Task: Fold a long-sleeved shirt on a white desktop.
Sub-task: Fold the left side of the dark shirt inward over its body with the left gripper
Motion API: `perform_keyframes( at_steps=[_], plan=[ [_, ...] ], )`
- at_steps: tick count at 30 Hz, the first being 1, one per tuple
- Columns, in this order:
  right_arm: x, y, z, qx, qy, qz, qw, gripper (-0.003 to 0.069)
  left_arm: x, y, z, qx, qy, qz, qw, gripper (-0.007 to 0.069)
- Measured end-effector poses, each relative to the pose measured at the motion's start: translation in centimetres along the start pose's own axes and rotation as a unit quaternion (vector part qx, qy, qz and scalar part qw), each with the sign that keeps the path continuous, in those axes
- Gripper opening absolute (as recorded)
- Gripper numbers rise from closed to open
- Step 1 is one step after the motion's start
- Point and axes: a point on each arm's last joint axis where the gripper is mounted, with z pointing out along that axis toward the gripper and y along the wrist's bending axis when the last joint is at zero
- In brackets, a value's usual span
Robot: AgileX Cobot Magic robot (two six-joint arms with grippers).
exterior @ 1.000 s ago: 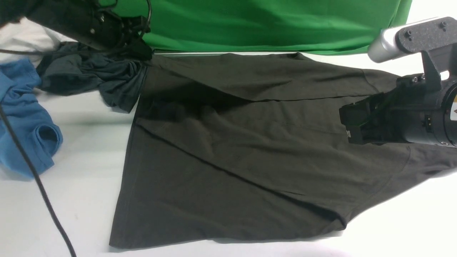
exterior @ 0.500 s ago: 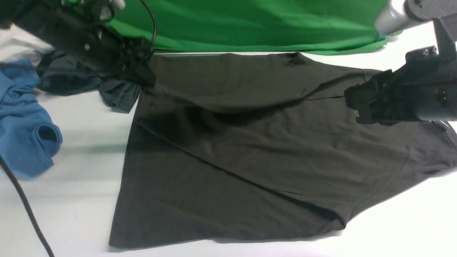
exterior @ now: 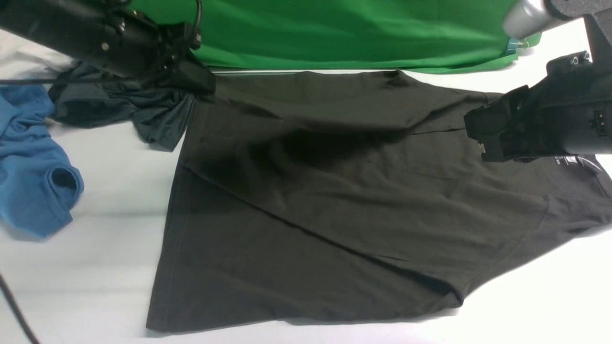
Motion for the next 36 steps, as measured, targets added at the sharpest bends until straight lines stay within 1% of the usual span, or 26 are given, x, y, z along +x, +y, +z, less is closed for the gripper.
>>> perform_keyframes(
  at_steps=[3,5,6,7,9,11,13,17,20,22,23,24,27,29,30,31,32,33,35,36],
  plan=[
    [0.0,0.0,0.0,0.000,0.000,0.000,1.000,0.0243,0.2,1.6,0.9,-0.053,0.016,-0.008,0.998,0.0028],
    [0.0,0.0,0.0,0.000,0.000,0.000,1.000,0.0243,0.7,3.6,2.8,-0.090,0.049,-0.024,0.994,0.0028],
    [0.0,0.0,0.0,0.000,0.000,0.000,1.000,0.0243,0.7,3.7,3.0,-0.093,0.052,-0.026,0.994,0.0028],
    [0.0,0.0,0.0,0.000,0.000,0.000,1.000,0.0243,1.2,4.9,4.4,-0.101,0.073,-0.037,0.992,0.0028],
    [0.0,0.0,0.0,0.000,0.000,0.000,1.000,0.0243,1.7,5.8,5.7,-0.101,0.092,-0.051,0.989,0.0028],
    [0.0,0.0,0.0,0.000,0.000,0.000,1.000,0.0243,2.2,6.6,7.3,-0.092,0.110,-0.068,0.987,0.0028],
    [0.0,0.0,0.0,0.000,0.000,0.000,1.000,0.0243,2.2,6.7,7.6,-0.088,0.108,-0.071,0.988,0.0029],
    [0.0,0.0,0.0,0.000,0.000,0.000,1.000,0.0243,2.0,6.6,7.6,-0.082,0.098,-0.068,0.989,0.0031],
    [0.0,0.0,0.0,0.000,0.000,-0.003,1.000,0.0243,2.0,5.7,7.0,-0.058,0.101,-0.068,0.991,0.0034],
    [0.0,0.0,0.0,0.000,0.000,-0.003,1.000,0.0243,1.6,4.5,6.0,-0.032,0.087,-0.068,0.993,0.0039],
    [0.0,0.0,0.0,0.000,0.000,-0.004,1.000,0.0243,1.5,4.4,5.9,-0.028,0.083,-0.069,0.994,0.0040],
    [0.0,0.0,0.0,0.000,0.000,-0.004,1.000,0.0243,1.0,3.3,4.7,-0.011,0.060,-0.067,0.996,0.0041],
    [0.0,0.0,0.0,0.000,0.000,-0.006,1.000,0.0243,0.3,1.3,2.1,0.002,0.021,-0.049,0.999,0.0042],
    [0.0,0.0,0.0,0.000,0.000,-0.007,1.000,0.0243,0.1,0.6,0.9,-0.001,0.008,-0.036,0.999,0.0042],
    [0.0,0.0,0.0,0.000,0.000,-0.008,1.000,0.0243,0.2,0.0,0.0,-0.016,0.006,-0.016,1.000,0.0043],
    [0.0,0.0,0.0,0.000,-0.001,-0.009,1.000,0.0243,0.3,0.0,0.0,-0.021,0.006,-0.010,1.000,0.0043],
    [0.0,0.0,0.0,0.000,-0.001,-0.011,1.000,0.0243,0.9,-0.1,0.0,-0.045,0.009,0.007,0.999,0.0043],
    [0.0,0.0,0.0,0.000,-0.002,-0.011,1.000,0.0243,1.0,-0.1,0.1,-0.049,0.009,0.007,0.999,0.0045],
    [-0.1,0.0,0.0,0.000,-0.003,-0.013,1.000,0.0243,3.0,0.5,2.2,-0.074,0.032,0.006,0.997,0.0050],
    [-0.1,0.0,0.0,0.000,-0.004,-0.013,1.000,0.0243,4.7,1.2,4.4,-0.086,0.055,0.003,0.995,0.0063]
  ],
)
